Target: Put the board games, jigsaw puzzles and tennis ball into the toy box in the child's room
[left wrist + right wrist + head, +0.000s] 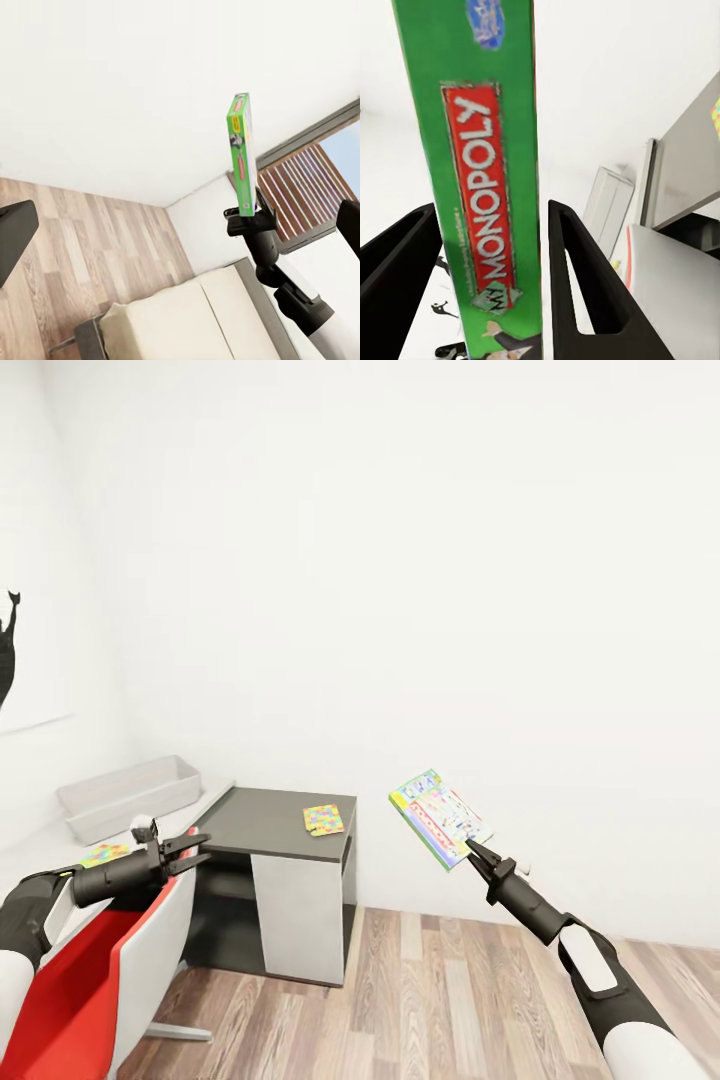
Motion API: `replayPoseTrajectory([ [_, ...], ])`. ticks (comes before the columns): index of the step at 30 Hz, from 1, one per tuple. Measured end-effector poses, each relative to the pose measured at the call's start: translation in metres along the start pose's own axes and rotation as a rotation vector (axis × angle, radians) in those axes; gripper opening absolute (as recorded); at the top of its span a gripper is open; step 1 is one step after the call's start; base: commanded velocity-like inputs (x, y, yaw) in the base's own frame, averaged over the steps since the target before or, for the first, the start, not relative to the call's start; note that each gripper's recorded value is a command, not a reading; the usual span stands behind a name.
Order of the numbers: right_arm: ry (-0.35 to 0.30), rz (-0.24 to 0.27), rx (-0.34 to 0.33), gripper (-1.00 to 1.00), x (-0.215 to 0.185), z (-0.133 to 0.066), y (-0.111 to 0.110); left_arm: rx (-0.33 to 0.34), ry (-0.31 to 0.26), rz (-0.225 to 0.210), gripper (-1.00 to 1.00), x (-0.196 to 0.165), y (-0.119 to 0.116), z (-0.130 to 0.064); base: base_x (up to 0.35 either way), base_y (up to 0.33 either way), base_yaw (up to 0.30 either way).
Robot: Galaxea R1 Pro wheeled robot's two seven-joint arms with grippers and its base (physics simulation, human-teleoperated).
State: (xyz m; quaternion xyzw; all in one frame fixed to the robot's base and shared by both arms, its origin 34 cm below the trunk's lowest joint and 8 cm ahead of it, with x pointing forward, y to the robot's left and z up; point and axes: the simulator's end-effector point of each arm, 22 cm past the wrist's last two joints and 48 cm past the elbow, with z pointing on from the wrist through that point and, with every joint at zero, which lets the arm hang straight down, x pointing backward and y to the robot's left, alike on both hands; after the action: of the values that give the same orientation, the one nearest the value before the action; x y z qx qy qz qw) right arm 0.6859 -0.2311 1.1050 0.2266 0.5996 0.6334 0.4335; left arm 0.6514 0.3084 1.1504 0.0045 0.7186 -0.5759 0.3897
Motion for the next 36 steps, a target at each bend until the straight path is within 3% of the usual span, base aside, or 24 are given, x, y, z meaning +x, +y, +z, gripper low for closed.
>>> replayPoseTrajectory([
  [21, 0.0, -0.01, -0.009, -1.0, -0.0007, 0.0002, 0.007, 0.006, -0.004, 0.011, 1.0, -0.0026, -0.0068, -0.0014, 0.0, 0.0, 0.256],
  [36, -0.001, -0.009, -0.01, -1.0, -0.0008, 0.0001, 0.0077, 0.007, -0.005, 0.012, 1.0, -0.0029, -0.0076, -0.0014, 0.0, 0.0, 0.032],
])
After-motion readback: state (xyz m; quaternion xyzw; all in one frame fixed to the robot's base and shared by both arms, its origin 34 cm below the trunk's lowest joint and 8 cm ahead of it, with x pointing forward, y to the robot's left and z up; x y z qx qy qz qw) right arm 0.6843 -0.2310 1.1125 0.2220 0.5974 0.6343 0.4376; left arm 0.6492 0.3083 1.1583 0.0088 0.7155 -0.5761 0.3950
